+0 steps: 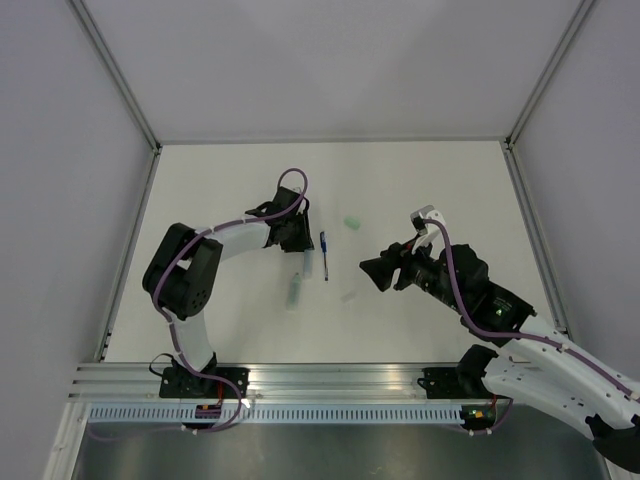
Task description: Insert the pens into the pen caps
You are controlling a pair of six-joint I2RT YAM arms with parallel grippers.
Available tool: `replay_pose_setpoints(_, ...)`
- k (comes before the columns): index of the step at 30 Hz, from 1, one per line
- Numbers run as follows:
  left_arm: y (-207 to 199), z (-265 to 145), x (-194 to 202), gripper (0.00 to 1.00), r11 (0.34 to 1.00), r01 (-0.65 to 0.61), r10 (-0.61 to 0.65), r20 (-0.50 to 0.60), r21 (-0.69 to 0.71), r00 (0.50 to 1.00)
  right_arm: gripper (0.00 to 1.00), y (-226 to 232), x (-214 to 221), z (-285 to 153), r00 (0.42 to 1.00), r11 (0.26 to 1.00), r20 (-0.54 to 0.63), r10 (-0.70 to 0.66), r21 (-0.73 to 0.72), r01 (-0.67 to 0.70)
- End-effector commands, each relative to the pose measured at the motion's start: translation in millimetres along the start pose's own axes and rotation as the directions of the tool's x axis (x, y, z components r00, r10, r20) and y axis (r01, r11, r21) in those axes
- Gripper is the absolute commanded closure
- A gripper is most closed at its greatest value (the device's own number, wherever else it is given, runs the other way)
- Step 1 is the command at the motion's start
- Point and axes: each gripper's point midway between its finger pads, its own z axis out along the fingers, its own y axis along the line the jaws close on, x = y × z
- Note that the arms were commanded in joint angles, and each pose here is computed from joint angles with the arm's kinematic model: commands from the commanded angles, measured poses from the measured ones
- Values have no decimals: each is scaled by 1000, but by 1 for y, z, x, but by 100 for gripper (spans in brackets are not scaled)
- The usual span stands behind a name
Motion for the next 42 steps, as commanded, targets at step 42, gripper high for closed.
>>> replay_pose_setpoints(42,26,-76,94,46,946,-286,258,-184,-149,949,32,-12,36,31,994,999,-101,-50,16,52)
